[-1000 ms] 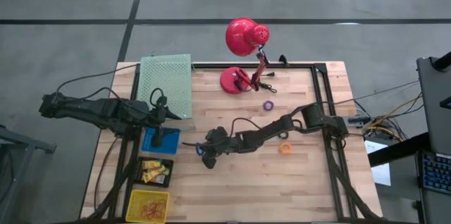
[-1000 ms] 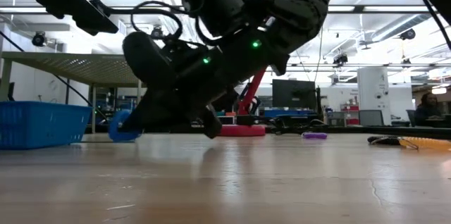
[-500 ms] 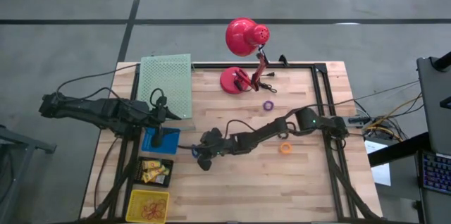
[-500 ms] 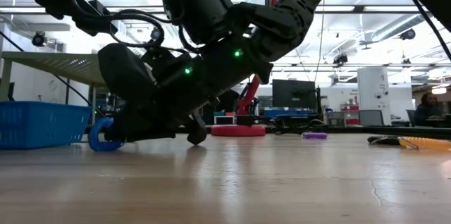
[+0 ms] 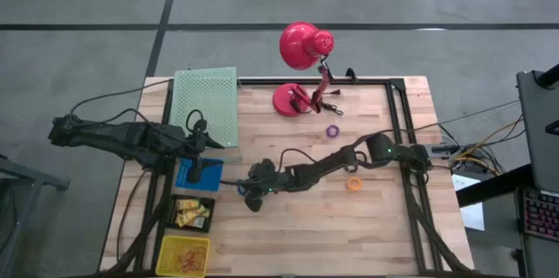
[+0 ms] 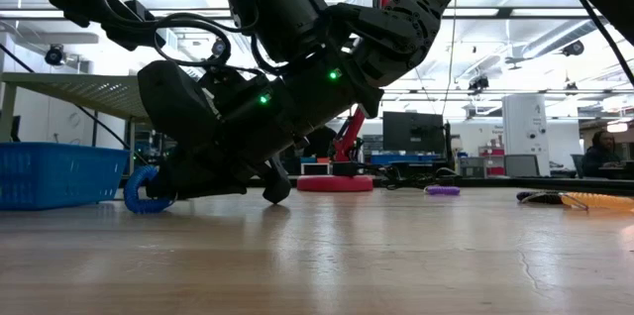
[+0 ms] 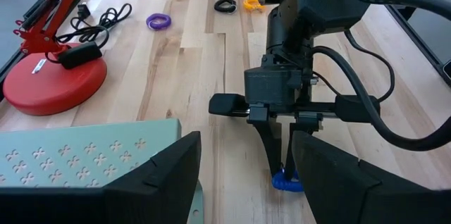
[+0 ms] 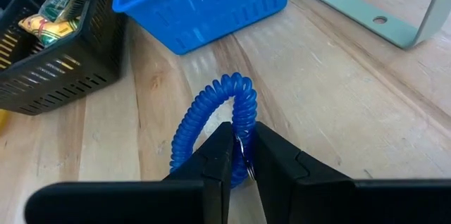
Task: Pick & Place Office Desk Supplies
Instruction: Put the blue spring rubber band into the blue bin
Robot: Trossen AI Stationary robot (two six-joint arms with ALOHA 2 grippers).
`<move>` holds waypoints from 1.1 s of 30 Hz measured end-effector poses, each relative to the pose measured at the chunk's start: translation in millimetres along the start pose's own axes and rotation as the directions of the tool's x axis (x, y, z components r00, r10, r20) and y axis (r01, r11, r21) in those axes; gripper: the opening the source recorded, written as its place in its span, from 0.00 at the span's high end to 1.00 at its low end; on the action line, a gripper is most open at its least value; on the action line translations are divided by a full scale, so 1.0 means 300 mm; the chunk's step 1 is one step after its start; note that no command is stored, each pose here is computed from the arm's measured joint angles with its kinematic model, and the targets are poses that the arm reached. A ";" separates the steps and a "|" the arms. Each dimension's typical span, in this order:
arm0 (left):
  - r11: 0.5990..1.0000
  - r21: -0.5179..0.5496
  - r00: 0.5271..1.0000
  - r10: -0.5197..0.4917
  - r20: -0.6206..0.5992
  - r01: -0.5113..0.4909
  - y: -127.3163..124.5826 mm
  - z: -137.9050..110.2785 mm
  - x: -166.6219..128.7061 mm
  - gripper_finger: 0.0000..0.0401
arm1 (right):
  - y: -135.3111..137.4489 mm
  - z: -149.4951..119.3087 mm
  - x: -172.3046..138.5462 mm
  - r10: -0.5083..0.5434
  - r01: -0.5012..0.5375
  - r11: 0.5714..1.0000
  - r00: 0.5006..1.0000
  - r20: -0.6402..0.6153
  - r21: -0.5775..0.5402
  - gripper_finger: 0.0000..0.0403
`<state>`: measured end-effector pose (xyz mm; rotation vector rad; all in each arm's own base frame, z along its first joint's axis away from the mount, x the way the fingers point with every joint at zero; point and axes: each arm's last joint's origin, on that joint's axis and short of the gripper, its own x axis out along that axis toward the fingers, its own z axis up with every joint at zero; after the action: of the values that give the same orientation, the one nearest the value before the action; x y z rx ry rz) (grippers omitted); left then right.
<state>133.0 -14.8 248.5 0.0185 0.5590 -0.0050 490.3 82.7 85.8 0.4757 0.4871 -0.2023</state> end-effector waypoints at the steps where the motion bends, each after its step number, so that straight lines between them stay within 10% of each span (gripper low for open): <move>1: 1.000 0.000 1.000 0.000 0.000 0.000 0.000 0.000 0.000 0.43 | 0.001 0.001 0.000 0.001 -0.001 1.000 1.000 0.000 0.000 0.89; 16: 1.000 0.000 1.000 0.000 0.000 0.000 0.000 0.000 0.000 0.43 | 0.005 0.008 0.000 0.007 -0.007 1.000 1.000 0.003 0.004 0.88; 33: 1.000 0.000 1.000 0.000 0.000 0.000 0.000 0.000 0.000 0.43 | 0.008 0.012 -0.001 0.015 -0.016 0.999 1.000 0.010 0.031 0.61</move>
<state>133.1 -14.8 248.5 0.0185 0.5587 -0.0049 492.0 83.1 89.7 0.5081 0.4707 -0.1975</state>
